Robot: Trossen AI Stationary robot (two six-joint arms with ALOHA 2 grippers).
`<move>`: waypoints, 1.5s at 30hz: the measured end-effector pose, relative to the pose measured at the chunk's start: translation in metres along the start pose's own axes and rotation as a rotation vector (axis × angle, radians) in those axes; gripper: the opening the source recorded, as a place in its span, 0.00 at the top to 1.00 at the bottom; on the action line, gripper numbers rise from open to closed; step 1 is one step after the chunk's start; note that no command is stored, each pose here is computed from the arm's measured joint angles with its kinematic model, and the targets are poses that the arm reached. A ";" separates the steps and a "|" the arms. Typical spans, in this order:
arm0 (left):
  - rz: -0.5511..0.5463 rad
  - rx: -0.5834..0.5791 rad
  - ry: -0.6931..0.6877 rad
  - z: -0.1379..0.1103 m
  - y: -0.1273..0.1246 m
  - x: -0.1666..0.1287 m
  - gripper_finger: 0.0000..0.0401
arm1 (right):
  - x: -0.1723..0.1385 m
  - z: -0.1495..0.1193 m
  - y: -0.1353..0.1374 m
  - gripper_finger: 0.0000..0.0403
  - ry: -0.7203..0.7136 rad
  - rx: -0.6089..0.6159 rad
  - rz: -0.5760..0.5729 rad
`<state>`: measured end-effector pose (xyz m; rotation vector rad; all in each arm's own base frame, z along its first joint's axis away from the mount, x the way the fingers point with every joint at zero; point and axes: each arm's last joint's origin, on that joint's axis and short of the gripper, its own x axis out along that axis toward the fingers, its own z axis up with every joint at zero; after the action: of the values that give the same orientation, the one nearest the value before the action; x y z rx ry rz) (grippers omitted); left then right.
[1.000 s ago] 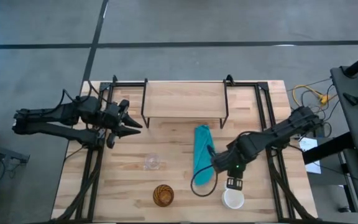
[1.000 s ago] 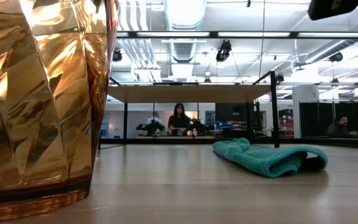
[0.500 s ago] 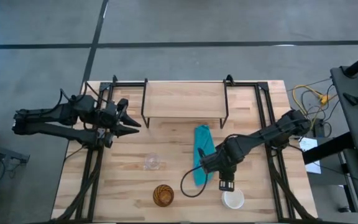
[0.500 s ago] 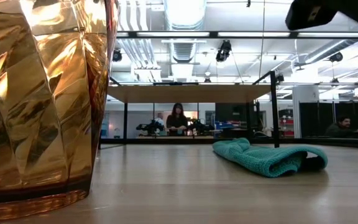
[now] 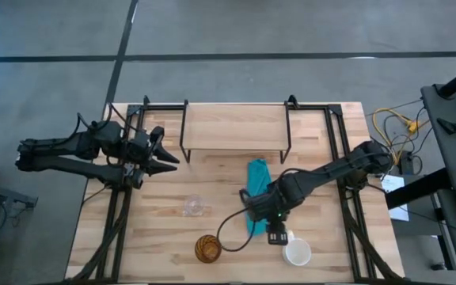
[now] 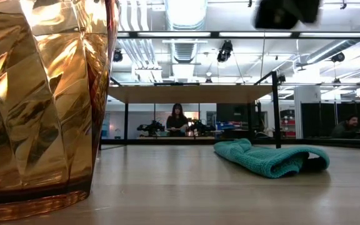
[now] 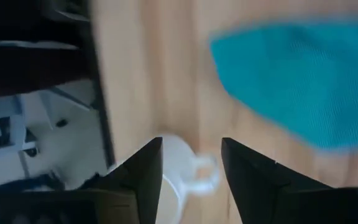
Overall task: Stack small to large cups/mugs on shelf
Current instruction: Put the brown glass on the shelf
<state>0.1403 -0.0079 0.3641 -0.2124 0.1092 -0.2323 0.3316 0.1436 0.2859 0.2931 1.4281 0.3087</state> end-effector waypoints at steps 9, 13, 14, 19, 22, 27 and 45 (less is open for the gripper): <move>-0.025 0.016 -0.064 0.007 -0.001 0.001 0.79 | -0.034 0.027 0.024 0.64 -0.311 -0.565 0.047; -0.033 0.017 -0.060 0.006 -0.001 0.002 0.79 | -0.035 0.030 0.024 0.63 -0.338 -0.759 -0.040; -0.032 0.016 -0.056 0.006 -0.001 0.003 0.79 | -0.034 0.030 0.022 0.63 -0.338 -0.793 -0.077; -0.027 0.010 -0.034 0.004 0.001 0.010 0.79 | -0.019 0.040 0.017 0.63 -0.316 -0.900 -0.202; -0.024 0.007 -0.023 0.003 0.002 0.013 0.79 | -0.008 0.046 0.016 0.63 -0.311 -0.937 -0.211; -0.032 0.014 -0.054 0.006 0.003 0.019 0.79 | 0.009 0.056 0.015 0.65 -0.316 -0.965 -0.222; -0.068 0.053 -0.205 0.021 -0.002 0.015 0.79 | 0.035 0.089 0.037 0.67 -0.422 -1.130 -0.242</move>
<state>0.1567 -0.0088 0.3832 -0.1859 -0.1078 -0.2791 0.4223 0.1899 0.2786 -0.6964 0.6951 0.7450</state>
